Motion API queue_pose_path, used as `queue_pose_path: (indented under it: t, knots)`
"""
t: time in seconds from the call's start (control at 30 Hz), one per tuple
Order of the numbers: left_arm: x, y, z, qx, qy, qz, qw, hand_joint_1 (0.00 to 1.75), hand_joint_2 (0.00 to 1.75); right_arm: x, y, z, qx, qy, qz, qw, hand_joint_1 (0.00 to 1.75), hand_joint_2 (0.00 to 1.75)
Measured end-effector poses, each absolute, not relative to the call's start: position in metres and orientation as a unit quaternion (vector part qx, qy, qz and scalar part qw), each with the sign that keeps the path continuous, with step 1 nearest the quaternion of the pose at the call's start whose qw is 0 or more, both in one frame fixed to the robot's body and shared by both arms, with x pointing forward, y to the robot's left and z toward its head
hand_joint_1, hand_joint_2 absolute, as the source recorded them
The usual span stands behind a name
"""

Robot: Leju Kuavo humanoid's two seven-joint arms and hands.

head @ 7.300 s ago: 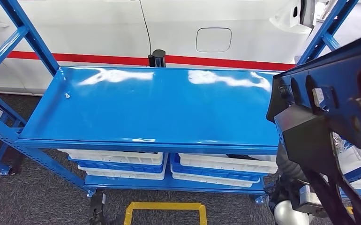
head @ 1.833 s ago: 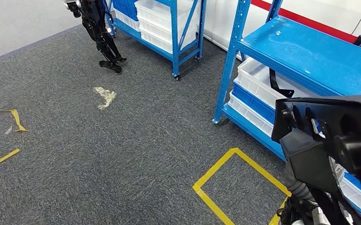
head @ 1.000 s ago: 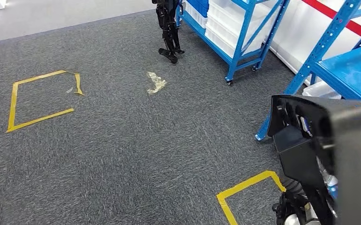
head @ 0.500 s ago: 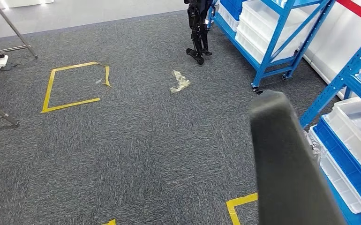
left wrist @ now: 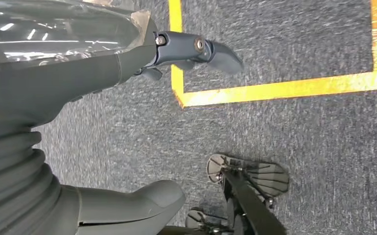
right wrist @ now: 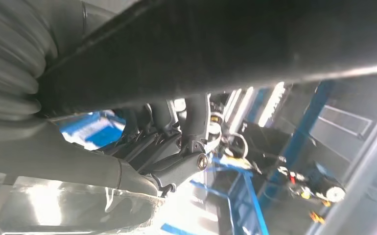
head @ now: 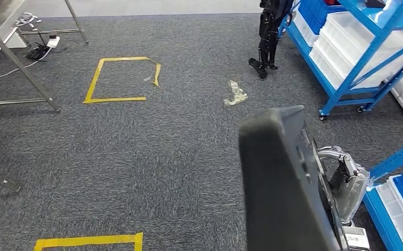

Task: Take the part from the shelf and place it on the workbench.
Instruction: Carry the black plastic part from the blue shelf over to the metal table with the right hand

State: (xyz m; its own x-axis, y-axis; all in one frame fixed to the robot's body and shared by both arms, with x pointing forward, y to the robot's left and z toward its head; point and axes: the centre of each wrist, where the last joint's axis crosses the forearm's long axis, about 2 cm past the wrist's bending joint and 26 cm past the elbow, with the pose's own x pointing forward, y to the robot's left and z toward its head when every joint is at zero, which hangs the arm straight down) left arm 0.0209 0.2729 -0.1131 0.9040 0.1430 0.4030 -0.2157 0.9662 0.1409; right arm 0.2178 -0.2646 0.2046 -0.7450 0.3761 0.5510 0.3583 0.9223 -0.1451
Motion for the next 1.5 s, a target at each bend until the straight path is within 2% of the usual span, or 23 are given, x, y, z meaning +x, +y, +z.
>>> queue_pose_path:
  t: [0.47,0.53,0.63,0.7,0.77,0.97,1.17,1.5]
  knots:
    - [0.019,0.268,-0.113,0.107,-0.199,0.106,0.968,0.0,1.75,0.22,-0.267,0.21,-0.177,-0.935,0.02,0.307,1.75,1.75]
    - [0.037,0.266,-0.111,0.119,-0.182,0.129,0.967,0.0,1.75,0.228,-0.263,0.215,-0.155,-0.936,0.024,0.314,1.75,1.75]
    - [0.099,0.254,-0.098,0.126,-0.195,0.136,0.963,0.0,1.75,0.241,-0.254,0.224,-0.15,-0.938,0.015,0.311,1.75,1.75]
    - [0.135,0.246,-0.075,0.136,-0.227,0.123,0.956,0.0,1.75,0.242,-0.254,0.223,-0.16,-0.937,0.003,0.31,1.75,1.75]
    - [0.15,0.241,-0.045,0.13,-0.262,0.121,0.949,0.0,1.75,0.243,-0.255,0.223,-0.164,-0.936,0.0,0.31,1.75,1.75]
    - [0.15,0.231,0.009,0.049,-0.397,0.098,0.911,0.0,1.75,0.243,-0.261,0.22,-0.185,-0.932,0.003,0.311,1.75,1.75]
    - [0.152,0.216,0.027,0.003,-0.436,0.063,0.898,0.0,1.75,0.243,-0.265,0.22,-0.205,-0.928,-0.002,0.312,1.75,1.75]
    - [0.16,0.207,0.035,-0.018,-0.464,0.008,0.886,0.0,1.75,0.232,-0.267,0.22,-0.225,-0.923,-0.002,0.313,1.75,1.75]
